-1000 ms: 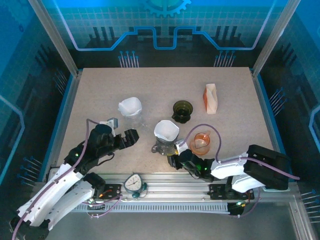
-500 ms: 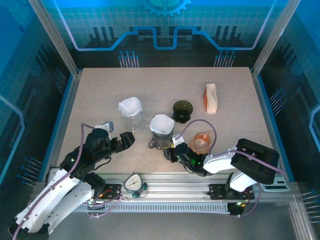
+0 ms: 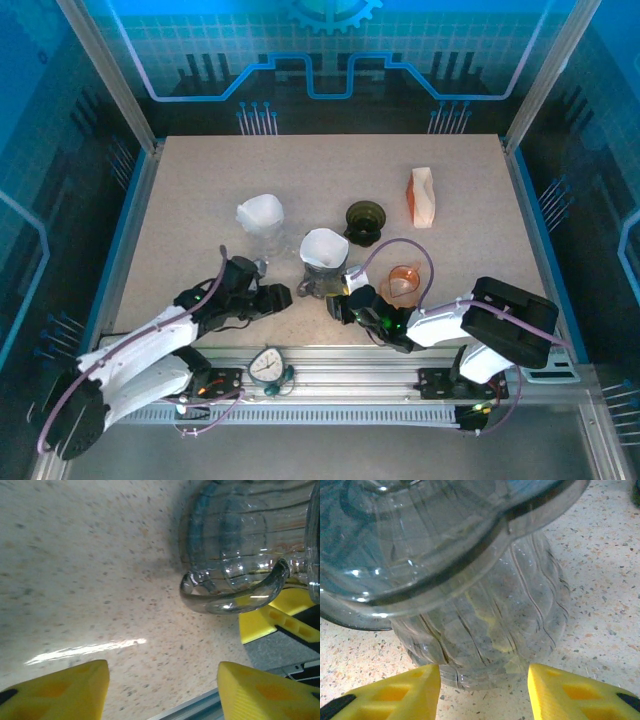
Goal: Place the coffee filter in the dripper
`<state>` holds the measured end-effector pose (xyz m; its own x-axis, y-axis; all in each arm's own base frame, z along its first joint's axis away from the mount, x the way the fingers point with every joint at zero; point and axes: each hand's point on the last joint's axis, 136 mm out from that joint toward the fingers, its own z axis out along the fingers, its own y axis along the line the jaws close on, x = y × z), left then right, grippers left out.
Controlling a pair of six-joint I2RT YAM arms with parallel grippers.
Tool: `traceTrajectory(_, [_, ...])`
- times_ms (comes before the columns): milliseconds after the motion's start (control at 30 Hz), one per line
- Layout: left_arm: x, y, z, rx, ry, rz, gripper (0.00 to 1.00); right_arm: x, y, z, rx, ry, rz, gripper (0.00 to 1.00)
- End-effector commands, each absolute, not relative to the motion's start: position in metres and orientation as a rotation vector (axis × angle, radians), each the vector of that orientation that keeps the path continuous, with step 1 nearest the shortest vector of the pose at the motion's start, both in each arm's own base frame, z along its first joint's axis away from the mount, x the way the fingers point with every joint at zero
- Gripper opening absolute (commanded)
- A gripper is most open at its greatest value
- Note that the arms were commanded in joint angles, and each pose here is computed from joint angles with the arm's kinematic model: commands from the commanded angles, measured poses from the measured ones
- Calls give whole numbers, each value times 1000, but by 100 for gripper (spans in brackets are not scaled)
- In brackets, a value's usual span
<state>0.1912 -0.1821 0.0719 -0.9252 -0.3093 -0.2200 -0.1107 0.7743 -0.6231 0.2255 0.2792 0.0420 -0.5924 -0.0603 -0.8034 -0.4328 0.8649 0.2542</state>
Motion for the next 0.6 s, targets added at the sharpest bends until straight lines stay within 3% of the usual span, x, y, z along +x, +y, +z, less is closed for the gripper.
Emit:
traceTrajectory(0, [204, -205, 89, -241, 2586, -1009, 54, 229, 283, 48, -313, 2134, 573, 51])
traceTrajectory(233, [216, -209, 74, -245, 2613, -962, 38, 236, 287, 51, -306, 2118, 564, 51])
traceTrajectory(567, [239, -213, 73, -249, 2591, -891, 33, 255, 288, 55, -260, 2097, 543, 51])
